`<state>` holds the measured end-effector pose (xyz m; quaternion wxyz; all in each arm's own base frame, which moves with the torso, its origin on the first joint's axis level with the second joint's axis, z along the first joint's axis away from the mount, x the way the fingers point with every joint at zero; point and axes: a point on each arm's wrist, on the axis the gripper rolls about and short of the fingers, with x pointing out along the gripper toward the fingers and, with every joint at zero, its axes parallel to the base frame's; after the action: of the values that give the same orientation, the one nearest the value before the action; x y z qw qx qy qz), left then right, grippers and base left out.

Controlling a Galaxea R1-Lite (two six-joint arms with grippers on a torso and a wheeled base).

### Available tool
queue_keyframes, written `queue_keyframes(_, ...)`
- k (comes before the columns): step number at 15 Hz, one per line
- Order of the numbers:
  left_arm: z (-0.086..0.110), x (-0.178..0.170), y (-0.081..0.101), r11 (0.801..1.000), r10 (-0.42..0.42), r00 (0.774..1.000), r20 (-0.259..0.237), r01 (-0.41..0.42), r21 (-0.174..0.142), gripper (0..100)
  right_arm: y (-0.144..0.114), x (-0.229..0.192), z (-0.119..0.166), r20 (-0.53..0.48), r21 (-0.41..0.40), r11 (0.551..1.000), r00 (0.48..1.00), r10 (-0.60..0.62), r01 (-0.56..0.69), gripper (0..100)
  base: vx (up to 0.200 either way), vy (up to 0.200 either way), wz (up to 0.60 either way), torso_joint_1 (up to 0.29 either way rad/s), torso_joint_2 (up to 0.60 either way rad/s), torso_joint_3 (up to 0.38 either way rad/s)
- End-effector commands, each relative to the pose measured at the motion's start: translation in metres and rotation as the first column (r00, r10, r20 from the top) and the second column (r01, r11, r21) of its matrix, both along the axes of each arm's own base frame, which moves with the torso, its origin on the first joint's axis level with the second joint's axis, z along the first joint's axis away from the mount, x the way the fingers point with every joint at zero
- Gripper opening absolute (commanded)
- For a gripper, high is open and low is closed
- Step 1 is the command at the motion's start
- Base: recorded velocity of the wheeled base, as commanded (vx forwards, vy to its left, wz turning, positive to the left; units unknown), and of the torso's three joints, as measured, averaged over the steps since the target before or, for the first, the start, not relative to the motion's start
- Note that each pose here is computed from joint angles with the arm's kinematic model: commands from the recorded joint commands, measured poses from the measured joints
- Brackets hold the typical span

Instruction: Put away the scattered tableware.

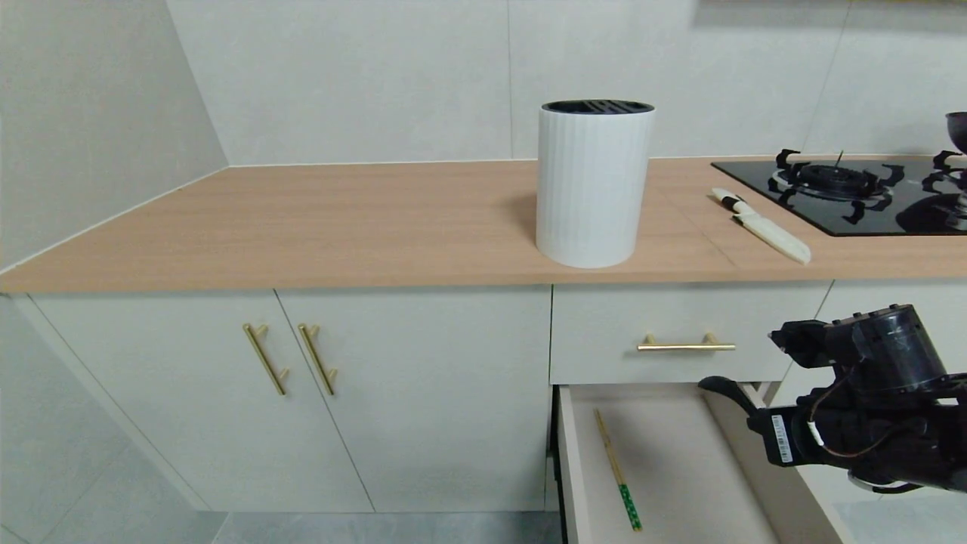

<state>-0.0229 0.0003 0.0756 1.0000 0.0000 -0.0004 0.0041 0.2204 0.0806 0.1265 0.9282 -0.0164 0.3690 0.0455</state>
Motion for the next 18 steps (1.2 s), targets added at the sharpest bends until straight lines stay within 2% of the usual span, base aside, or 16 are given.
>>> queue_keyframes(1, 0.0, 0.0, 0.0, 1.0, 0.001, 1.0, -0.001, -0.001, 0.0, 100, 0.0, 0.0, -0.003, -0.011, -0.004, 1.0, 1.0, 0.0, -0.001, 0, 0.0, 0.0, 0.0, -0.168, 0.49, 0.305)
queue_keyframes(9, 0.0, 0.0, 0.0, 1.0, 0.001, 1.0, -0.001, -0.001, 0.0, 100, 0.001, 0.001, -0.005, -0.018, -0.007, 1.0, 1.0, 0.0, -0.001, 0, 0.0, 0.0, 0.0, -0.123, 0.43, 0.306)
queue_keyframes(15, 0.0, 0.0, 0.0, 1.0, 0.001, 1.0, -0.001, -0.001, 0.0, 100, 0.001, 0.002, -0.006, -0.024, -0.009, 1.0, 1.0, 0.0, -0.001, 0, 0.0, 0.0, 0.0, -0.016, 0.05, 0.034)
queue_keyframes(18, 0.0, 0.0, 0.0, 1.0, 0.001, 1.0, -0.001, -0.001, 0.0, 100, 0.005, 0.011, -0.016, -0.036, -0.014, 1.0, 0.999, 0.0, -0.001, 0, 0.0, 0.0, 0.0, 0.0, 0.0, 0.0)
